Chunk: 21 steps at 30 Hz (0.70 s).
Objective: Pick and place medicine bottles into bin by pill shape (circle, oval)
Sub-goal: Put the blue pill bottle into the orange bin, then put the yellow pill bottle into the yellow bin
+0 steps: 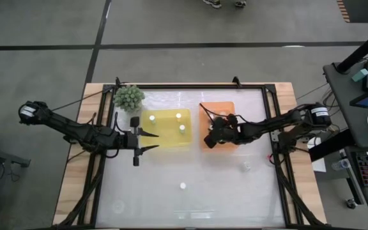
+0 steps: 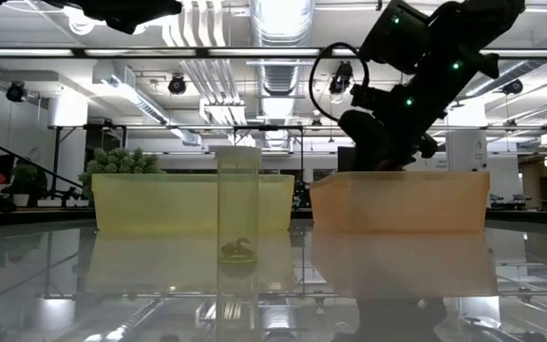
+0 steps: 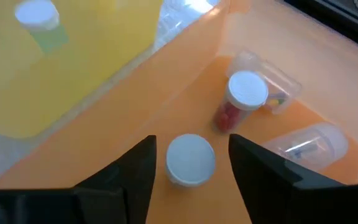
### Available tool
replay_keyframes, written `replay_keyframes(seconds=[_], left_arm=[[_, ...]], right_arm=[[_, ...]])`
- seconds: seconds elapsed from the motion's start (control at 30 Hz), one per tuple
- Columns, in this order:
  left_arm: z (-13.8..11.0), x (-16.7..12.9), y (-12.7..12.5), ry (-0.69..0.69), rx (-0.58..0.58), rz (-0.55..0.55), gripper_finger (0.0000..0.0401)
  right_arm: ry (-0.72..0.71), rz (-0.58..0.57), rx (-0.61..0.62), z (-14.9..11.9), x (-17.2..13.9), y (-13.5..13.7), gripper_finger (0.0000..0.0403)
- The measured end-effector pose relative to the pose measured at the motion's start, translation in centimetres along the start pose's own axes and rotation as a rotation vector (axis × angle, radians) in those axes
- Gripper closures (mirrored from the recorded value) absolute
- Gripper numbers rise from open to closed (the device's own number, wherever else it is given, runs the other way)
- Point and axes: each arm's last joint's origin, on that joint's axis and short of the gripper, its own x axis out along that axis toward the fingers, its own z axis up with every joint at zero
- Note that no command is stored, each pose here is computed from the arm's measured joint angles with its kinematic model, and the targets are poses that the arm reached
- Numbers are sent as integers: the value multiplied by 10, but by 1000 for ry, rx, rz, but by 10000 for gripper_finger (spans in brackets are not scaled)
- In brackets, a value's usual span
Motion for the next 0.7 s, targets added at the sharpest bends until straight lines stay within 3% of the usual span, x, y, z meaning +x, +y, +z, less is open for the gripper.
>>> replay_keyframes(seconds=[0.37,0.7], left_arm=[[0,0,0,0,0,0,251],[0,0,0,0,-2,0,251]], right_arm=[[-122,135,15,19,-48,0,212],[-230,283,-125,6,-100,22,227]])
